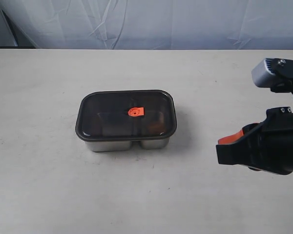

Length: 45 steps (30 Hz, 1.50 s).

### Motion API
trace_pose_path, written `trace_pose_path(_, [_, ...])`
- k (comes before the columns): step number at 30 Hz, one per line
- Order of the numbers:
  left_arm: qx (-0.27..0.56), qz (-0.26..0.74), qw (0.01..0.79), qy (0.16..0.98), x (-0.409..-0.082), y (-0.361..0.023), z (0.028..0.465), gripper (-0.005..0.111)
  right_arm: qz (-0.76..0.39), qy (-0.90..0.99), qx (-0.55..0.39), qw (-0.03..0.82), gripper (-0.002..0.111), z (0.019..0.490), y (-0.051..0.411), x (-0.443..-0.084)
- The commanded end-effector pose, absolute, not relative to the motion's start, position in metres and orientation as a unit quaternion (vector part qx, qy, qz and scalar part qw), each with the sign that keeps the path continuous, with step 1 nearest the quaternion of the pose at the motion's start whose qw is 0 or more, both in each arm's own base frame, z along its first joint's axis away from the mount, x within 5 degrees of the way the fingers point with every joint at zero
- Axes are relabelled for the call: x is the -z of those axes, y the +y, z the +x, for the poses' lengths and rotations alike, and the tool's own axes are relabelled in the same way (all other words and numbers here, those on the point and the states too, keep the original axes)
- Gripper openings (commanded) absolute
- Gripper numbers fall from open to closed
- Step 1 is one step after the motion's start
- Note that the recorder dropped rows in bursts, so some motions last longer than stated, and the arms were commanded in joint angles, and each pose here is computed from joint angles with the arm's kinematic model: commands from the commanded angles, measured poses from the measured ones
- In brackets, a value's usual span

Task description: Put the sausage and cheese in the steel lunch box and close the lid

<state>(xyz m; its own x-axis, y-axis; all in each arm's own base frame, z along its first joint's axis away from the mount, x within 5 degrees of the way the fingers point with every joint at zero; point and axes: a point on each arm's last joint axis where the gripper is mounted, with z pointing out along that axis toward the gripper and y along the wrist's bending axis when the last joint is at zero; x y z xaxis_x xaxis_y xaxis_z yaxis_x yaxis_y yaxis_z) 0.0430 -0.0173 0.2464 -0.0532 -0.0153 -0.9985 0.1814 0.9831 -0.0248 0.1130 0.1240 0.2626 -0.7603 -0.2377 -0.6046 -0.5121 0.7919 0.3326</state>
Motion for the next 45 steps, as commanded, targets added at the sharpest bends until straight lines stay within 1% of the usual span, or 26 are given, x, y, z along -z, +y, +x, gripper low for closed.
trace_pose_path(1, [0.147, -0.032, 0.669, 0.728, -0.211, -0.016, 0.053, 0.000, -0.207, 0.903, -0.249, 0.284, -0.001, 0.113, 0.123, -0.264])
trace_pose_path(5, [0.145, -0.016, 0.643, 0.752, -0.197, -0.019, 0.053, 0.000, -0.207, 0.903, -0.249, 0.284, -0.001, 0.113, 0.123, -0.264])
trace_pose_path(9, [0.132, 0.000, 0.637, 0.760, -0.195, -0.019, 0.053, 0.000, -0.207, 0.903, -0.249, 0.284, -0.001, 0.113, 0.123, -0.264])
trace_pose_path(17, [0.132, 0.000, 0.637, 0.760, -0.195, -0.019, 0.053, 0.000, -0.207, 0.901, -0.250, 0.289, -0.001, 0.113, 0.123, -0.265])
trace_pose_path(21, [0.130, 0.001, 0.637, 0.760, -0.195, -0.019, 0.053, 0.000, -0.207, 0.883, -0.268, 0.326, -0.001, 0.100, 0.110, -0.276])
trace_pose_path(24, [0.125, 0.005, 0.637, 0.761, -0.195, -0.019, 0.053, 0.000, -0.192, 0.858, -0.281, 0.384, -0.001, 0.087, 0.089, -0.277])
trace_pose_path(29, [0.125, 0.005, 0.637, 0.761, -0.195, -0.019, 0.053, 0.000, -0.049, 0.788, -0.288, 0.542, -0.001, 0.082, 0.050, -0.253])
trace_pose_path(31, [0.124, 0.005, 0.637, 0.760, -0.195, -0.018, 0.053, 0.000, 0.000, 0.760, -0.289, 0.583, -0.001, 0.077, 0.038, -0.239])
trace_pose_path(32, [0.125, 0.005, 0.637, 0.761, -0.195, -0.019, 0.053, 0.000, 0.022, 0.746, -0.280, 0.604, -0.001, 0.070, 0.030, -0.223])
trace_pose_path(34, [0.124, 0.005, 0.638, 0.760, -0.195, -0.018, 0.053, 0.000, 0.029, 0.733, -0.261, 0.627, -0.001, 0.060, 0.023, -0.207])
trace_pose_path(36, [0.124, 0.005, 0.638, 0.760, -0.195, -0.018, 0.053, 0.000, 0.038, 0.726, -0.237, 0.644, -0.001, 0.053, 0.018, -0.200])
trace_pose_path(40, [0.124, 0.005, 0.638, 0.760, -0.195, -0.018, 0.053, 0.000, 0.054, 0.763, -0.181, 0.618, -0.001, 0.053, 0.014, -0.190])
trace_pose_path(45, [0.122, 0.006, 0.638, 0.761, -0.195, -0.018, 0.053, 0.000, 0.056, 0.769, -0.183, 0.610, -0.001, 0.053, 0.014, -0.188])
